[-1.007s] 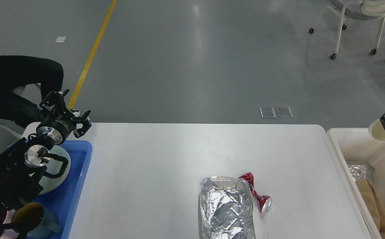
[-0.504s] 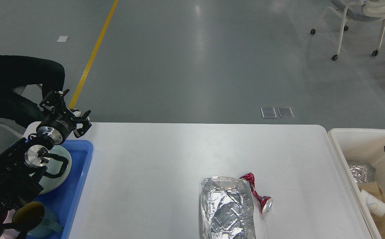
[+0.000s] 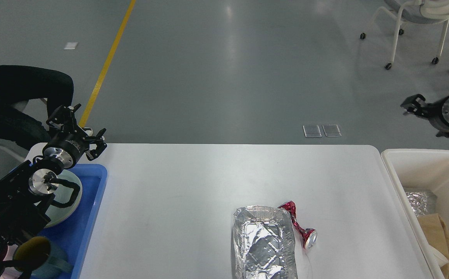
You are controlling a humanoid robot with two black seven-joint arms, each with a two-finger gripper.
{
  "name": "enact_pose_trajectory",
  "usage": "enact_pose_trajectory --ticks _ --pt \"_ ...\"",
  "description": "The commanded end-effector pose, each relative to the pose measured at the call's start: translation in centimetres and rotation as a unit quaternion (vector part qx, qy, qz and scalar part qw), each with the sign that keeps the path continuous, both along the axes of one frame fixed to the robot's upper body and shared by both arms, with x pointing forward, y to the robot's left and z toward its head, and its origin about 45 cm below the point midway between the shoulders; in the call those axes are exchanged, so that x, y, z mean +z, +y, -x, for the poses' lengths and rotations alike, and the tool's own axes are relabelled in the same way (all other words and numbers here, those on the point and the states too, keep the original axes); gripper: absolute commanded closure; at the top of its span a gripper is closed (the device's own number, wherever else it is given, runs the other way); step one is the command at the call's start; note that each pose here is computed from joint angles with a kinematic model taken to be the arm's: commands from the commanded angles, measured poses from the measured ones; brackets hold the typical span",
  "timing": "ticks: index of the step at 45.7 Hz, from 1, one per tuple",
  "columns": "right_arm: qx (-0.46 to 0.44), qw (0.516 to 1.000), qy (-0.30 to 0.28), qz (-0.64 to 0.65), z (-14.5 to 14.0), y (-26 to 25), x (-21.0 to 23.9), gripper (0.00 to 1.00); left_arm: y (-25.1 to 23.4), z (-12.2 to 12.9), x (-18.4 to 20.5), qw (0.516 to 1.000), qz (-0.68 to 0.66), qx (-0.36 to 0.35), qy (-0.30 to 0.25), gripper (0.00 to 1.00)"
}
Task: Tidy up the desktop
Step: 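Bring the right gripper back and lower it onto the foil package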
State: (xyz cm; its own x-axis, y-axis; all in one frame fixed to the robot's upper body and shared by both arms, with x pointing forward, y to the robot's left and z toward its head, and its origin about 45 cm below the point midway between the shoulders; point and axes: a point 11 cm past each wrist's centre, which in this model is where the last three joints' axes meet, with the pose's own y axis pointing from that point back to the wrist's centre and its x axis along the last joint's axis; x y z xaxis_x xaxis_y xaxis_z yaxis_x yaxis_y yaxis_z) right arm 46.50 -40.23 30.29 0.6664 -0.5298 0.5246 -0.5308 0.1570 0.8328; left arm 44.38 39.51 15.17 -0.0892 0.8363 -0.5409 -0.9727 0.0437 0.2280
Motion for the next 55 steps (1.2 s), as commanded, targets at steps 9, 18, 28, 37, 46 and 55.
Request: enact_pose_trajectory --ticks 9,18,28,37,46,55 --pt "0.186 0.977 0.098 -0.04 1.1 12.4 7.3 0.0 0.0 0.0 -0.1 1.0 0.0 0.0 0.001 0.03" --pt "0.262 0.955 0.135 -0.04 3.0 16.8 12.1 0.0 0.0 0.0 -0.1 1.0 0.0 0.0 0.001 0.03" --pt "0.313 0.942 0.117 -0.023 6.6 20.1 17.4 0.0 0.0 0.0 -0.1 1.0 0.0 0.0 0.001 0.03" --pt "0.294 0.934 0.196 -0.05 6.9 18.6 10.5 0.0 0.0 0.0 -0.1 1.0 0.0 0.0 0.001 0.03" --pt "0.272 0.894 0.339 -0.106 10.3 17.8 -2.8 0.0 0.0 0.0 -0.1 1.0 0.0 0.0 0.001 0.03" --pt "0.237 0.889 0.372 -0.119 13.2 17.2 -10.7 0.0 0.0 0.0 0.0 1.0 0.0 0.0 0.0 0.03"
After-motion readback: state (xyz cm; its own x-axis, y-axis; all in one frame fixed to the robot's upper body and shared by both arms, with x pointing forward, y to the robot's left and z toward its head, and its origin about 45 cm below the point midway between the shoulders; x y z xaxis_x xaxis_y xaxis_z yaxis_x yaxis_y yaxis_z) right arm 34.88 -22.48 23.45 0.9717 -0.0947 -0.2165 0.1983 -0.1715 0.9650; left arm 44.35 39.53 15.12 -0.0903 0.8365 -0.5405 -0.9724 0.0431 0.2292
